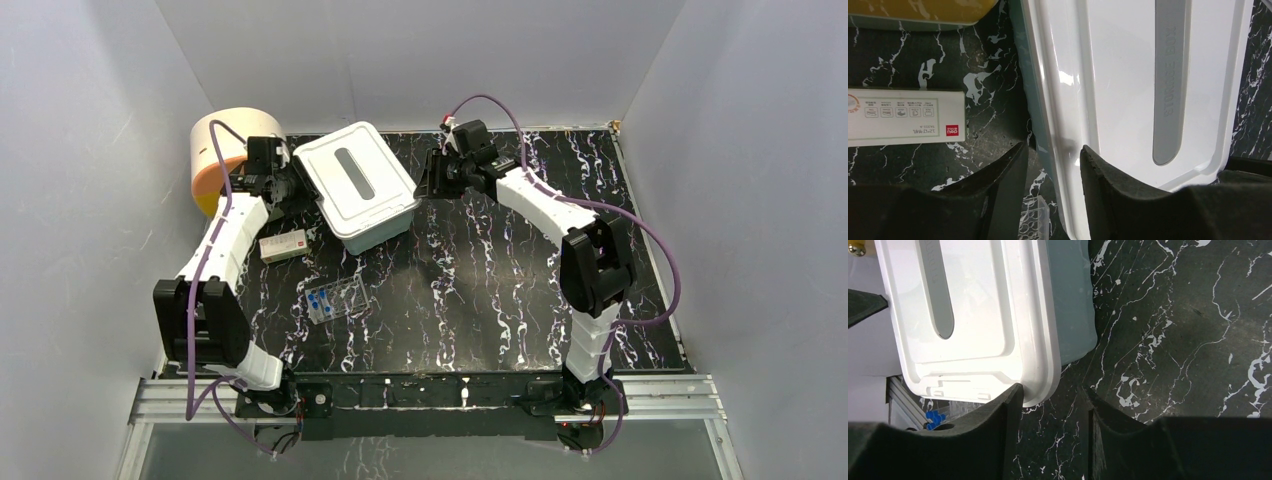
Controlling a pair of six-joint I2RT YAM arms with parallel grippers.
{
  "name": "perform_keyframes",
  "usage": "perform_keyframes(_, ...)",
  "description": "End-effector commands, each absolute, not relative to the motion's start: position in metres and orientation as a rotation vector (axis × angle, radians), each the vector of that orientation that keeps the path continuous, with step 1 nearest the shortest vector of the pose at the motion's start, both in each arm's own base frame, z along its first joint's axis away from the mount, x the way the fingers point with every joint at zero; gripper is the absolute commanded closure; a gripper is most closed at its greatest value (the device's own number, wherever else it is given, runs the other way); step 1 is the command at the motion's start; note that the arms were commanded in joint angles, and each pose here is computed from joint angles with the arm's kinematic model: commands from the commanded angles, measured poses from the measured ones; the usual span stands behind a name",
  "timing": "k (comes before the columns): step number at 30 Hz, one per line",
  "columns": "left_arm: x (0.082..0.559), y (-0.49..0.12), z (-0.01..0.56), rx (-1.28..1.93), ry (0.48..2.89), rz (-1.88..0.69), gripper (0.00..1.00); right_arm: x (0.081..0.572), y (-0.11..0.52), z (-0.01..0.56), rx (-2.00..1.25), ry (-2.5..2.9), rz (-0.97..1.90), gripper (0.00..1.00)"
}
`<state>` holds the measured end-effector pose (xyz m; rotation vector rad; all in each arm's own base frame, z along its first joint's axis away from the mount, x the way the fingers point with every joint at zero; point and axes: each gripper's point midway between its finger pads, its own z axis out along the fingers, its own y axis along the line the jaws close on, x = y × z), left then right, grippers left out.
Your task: Organize the chemistry lab equipment
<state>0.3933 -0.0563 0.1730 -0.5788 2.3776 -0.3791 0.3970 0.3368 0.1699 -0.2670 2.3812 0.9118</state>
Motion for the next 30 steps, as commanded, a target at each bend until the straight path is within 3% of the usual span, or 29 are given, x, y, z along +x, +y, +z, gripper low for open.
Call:
perform_keyframes(1,0.401,-0.046,0.196,-0.537,2.329,-0.305,0.60,0.402,0.330,0.158,-0.251,2.425,0.767,0.50)
perform_keyframes(14,0.387,-0.043,0.155,-0.552,2.439,-0.261,0.76,0.388,0.335,0.155,-0.235,2.453,0.749,0.52)
perform_keyframes(21,0.384,-0.041,0.147,-0.545,2.465,-0.237,0.77,0.390,0.349,0.189,-0.282,2.348,0.863,0.49)
perform_keyframes(30,0.397,-0.038,0.193,-0.500,2.354,-0.242,0.73,0.401,0.360,0.214,-0.352,2.261,0.889,0.46)
